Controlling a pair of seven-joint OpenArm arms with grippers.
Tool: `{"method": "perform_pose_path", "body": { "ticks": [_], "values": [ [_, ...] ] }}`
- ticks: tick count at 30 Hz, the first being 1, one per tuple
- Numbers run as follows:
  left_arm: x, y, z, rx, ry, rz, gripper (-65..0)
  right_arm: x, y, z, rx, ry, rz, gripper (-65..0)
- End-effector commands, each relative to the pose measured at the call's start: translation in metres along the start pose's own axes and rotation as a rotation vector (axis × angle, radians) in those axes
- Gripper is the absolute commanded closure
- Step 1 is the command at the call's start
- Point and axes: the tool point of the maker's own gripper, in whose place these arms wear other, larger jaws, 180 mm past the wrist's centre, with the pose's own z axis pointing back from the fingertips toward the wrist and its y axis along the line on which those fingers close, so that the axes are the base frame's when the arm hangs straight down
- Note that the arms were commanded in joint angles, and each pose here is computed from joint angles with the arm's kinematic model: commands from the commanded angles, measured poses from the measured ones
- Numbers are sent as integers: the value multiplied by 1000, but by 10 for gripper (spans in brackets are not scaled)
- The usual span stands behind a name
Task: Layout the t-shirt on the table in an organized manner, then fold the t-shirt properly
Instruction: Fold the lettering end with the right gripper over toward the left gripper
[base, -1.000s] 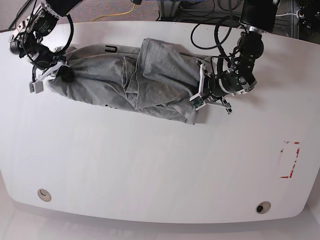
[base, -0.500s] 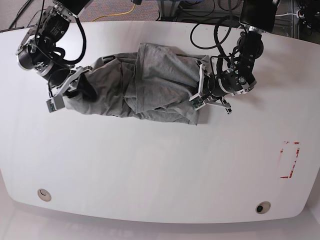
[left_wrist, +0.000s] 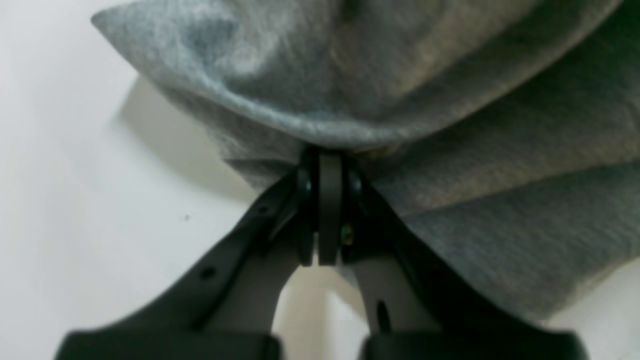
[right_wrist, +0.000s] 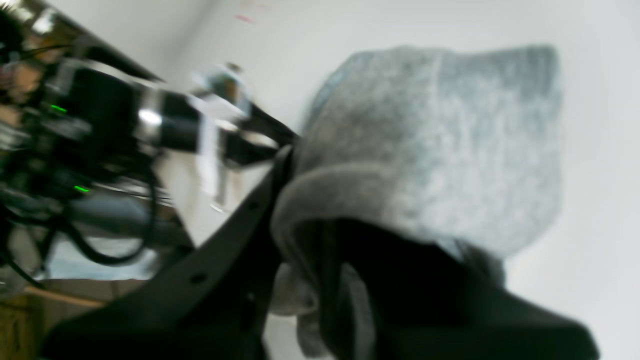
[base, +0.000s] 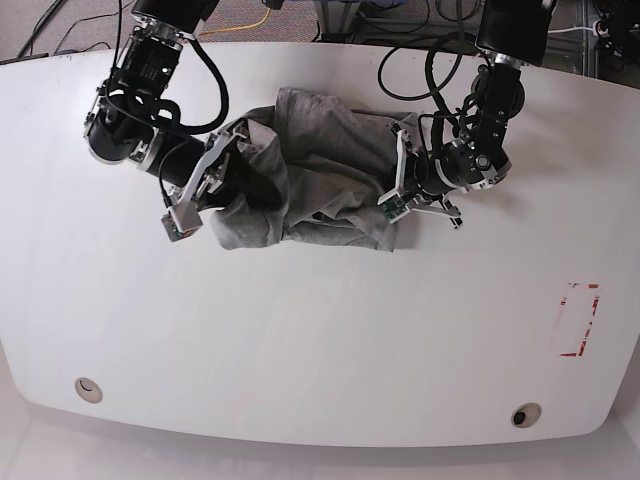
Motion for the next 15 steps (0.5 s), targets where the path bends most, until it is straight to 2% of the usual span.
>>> {"method": "perform_pose_path", "body": {
  "ticks": [1, 9, 15],
  "values": [
    [-18, -2, -2, -3, 84, -16, 0, 13, 17, -9, 58, -42, 30, 0],
    [-10, -8, -5, -13, 65, -7, 0, 14, 49, -34, 175, -5, 79, 0],
    [-9, -9, -4, -14, 61, -6, 0, 4, 53, -48, 161, 57, 120, -2]
  ]
}}
